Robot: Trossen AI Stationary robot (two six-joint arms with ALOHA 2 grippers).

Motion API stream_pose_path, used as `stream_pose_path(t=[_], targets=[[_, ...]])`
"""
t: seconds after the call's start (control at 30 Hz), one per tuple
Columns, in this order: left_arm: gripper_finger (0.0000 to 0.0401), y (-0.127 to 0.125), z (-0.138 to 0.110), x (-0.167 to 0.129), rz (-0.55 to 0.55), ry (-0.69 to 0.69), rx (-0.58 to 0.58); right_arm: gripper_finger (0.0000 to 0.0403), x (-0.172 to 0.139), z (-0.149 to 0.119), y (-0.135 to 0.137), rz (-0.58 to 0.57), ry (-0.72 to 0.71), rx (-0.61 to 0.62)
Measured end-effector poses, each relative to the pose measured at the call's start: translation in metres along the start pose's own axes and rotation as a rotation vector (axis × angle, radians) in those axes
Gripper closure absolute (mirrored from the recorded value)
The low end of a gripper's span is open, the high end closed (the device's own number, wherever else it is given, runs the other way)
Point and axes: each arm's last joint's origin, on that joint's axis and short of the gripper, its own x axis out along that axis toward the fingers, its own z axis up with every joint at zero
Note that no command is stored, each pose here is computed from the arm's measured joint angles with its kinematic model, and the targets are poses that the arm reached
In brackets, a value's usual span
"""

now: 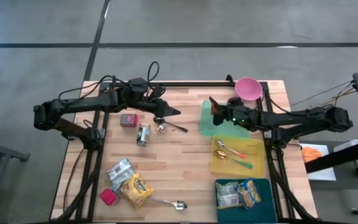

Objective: Pick & Place Food Item
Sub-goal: Put the orange seasoning pack into the green bin

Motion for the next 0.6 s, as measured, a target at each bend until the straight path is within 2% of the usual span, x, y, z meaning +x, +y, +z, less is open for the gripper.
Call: stream_pose_path(t=[0.6], targets=[[0.0222, -0.011, -0.012, 0.002, -0.036, 0.043, 0.039, 0.0395, 0.025, -0.021, 0.004, -0.08, -0.023, 0.004]])
